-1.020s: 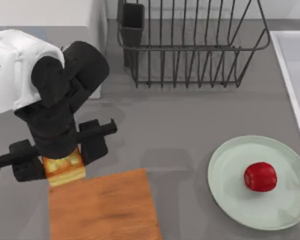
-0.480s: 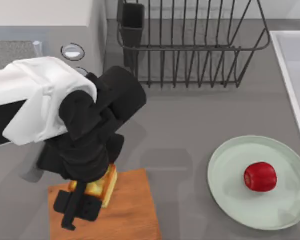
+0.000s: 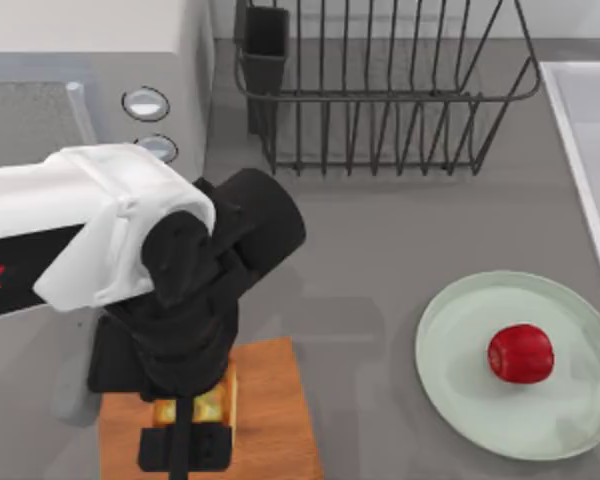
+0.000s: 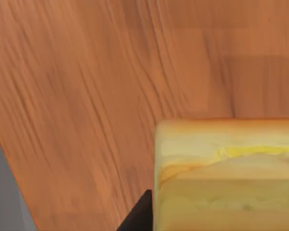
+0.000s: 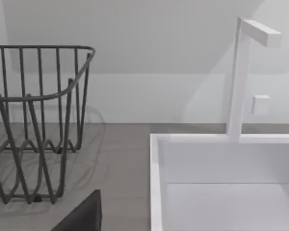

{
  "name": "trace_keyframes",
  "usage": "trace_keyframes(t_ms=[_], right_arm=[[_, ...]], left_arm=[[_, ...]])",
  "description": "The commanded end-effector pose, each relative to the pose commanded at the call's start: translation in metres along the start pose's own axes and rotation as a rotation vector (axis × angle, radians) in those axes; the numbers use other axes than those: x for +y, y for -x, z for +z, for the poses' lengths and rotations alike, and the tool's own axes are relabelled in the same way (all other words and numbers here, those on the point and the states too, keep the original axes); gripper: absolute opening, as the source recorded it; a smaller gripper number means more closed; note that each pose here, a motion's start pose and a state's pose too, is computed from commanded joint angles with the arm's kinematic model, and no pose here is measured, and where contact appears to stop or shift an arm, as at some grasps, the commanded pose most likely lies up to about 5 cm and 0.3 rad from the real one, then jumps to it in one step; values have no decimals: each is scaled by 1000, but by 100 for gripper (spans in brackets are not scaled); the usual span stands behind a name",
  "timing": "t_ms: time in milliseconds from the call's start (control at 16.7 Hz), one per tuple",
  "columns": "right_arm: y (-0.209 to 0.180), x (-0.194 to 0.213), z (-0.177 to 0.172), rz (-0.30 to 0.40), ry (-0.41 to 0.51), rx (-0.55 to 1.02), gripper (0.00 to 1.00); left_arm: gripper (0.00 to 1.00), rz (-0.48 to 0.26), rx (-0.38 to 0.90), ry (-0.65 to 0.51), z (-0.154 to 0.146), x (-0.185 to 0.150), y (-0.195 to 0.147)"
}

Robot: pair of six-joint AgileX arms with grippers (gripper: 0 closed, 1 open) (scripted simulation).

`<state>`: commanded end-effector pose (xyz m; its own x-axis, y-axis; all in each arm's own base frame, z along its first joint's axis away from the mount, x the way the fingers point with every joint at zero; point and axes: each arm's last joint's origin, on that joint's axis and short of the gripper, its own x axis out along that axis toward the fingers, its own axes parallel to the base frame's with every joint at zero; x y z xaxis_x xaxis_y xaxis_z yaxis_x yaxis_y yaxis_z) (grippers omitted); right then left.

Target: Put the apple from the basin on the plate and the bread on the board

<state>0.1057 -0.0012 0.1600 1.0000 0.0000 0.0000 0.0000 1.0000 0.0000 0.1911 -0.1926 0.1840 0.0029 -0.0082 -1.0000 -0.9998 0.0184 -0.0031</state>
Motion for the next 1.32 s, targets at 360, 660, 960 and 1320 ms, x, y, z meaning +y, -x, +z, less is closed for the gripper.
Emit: trace_keyframes(t_ms=[360,660,960,1320], right_arm=[[0,0,0,0,0,0,100],[0,0,0,0,0,0,100],[0,0,0,0,0,0,100],[0,0,0,0,0,0,100]], left_arm=[[0,-5,4,-1,1,-1,-1],[0,-5,4,-2,0,-1,-18],[0,-3,2,-2,0,0,-34],[0,0,0,0,1,1,-45]])
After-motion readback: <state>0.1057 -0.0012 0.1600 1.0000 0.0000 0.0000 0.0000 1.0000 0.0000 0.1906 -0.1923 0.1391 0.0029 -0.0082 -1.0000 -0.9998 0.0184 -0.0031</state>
